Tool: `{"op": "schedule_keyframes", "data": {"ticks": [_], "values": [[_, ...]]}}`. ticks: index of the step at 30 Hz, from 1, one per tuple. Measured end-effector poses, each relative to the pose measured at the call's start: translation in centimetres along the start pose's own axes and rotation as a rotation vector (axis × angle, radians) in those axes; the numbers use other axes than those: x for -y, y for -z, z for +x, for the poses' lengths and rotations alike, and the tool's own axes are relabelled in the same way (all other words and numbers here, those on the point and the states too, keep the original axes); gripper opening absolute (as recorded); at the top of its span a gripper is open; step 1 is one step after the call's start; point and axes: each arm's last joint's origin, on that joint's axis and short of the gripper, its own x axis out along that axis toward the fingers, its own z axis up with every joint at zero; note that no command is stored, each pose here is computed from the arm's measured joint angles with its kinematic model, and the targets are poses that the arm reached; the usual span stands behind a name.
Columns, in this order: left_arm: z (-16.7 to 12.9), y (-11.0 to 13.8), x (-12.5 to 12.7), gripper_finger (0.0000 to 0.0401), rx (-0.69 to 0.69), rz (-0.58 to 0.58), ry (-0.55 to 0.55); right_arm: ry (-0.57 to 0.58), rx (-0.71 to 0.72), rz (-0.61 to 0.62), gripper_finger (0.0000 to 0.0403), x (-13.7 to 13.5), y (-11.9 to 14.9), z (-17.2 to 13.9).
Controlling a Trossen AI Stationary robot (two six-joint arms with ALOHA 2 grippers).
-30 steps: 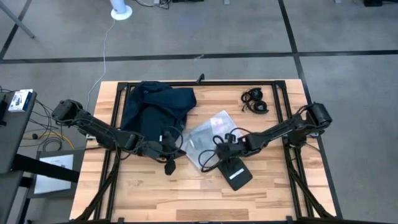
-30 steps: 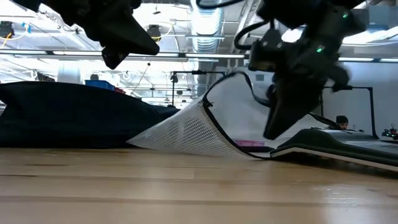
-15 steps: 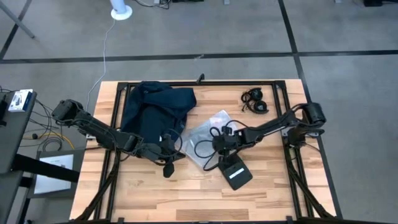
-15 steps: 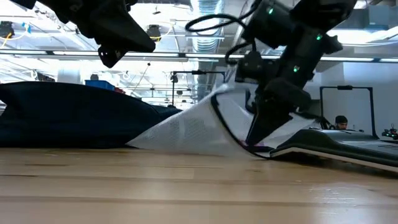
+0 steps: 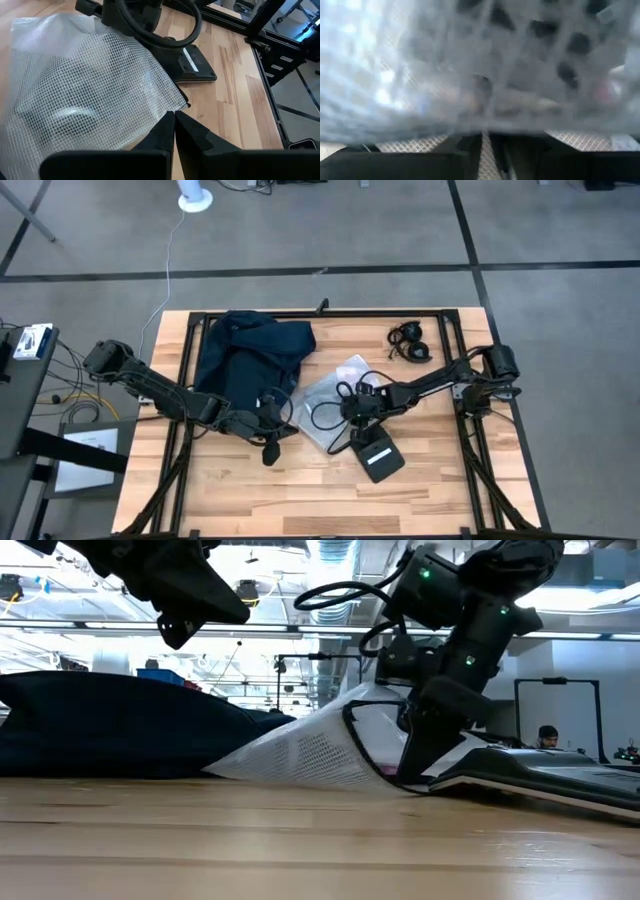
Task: Unpack backpack
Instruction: Remove the black pen from the white zip lock bag
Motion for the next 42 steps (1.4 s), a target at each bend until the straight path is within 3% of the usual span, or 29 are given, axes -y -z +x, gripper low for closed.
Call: {"op": "schedule_keyframes", "data": {"ticks": [7, 14, 18, 26, 29, 33, 38, 42], "values": [[0.0, 0.0, 0.0, 0.0, 0.0, -0.004, -0.001, -0.015, -0.025, 0.044, 0.0009, -1.4, 0.6, -1.1], [0.0, 0.0, 0.0, 0.0, 0.0, 0.006, -0.001, -0.144, -0.006, 0.127, 0.0006, -2.6, -0.7, -6.2], [0.0, 0.0, 0.0, 0.0, 0.001, 0.019, -0.003, -0.214, -0.09, 0.149, 0.0006, -3.3, -1.0, -9.2], [0.0, 0.0, -0.1, 0.0, 0.005, 0.034, -0.011, -0.315, -0.414, 0.112, 0.0004, -5.7, 0.8, -13.6], [0.0, 0.0, -0.1, 0.0, 0.005, 0.034, -0.011, -0.24, -0.553, 0.137, 0.0005, -5.9, 2.4, -15.1], [0.0, 0.0, -0.1, 0.0, 0.005, 0.033, -0.011, -0.097, -0.622, 0.211, 0.0006, -5.1, 3.9, -17.4], [0.0, -0.2, 0.0, 0.0, 0.018, 0.028, -0.004, 0.206, -0.5, 0.368, 0.0007, -1.9, 4.6, -19.6], [0.0, -0.3, 0.1, 0.0, 0.028, 0.028, 0.002, 0.288, -0.463, 0.497, 0.0007, 1.5, 5.5, -18.5]]}}
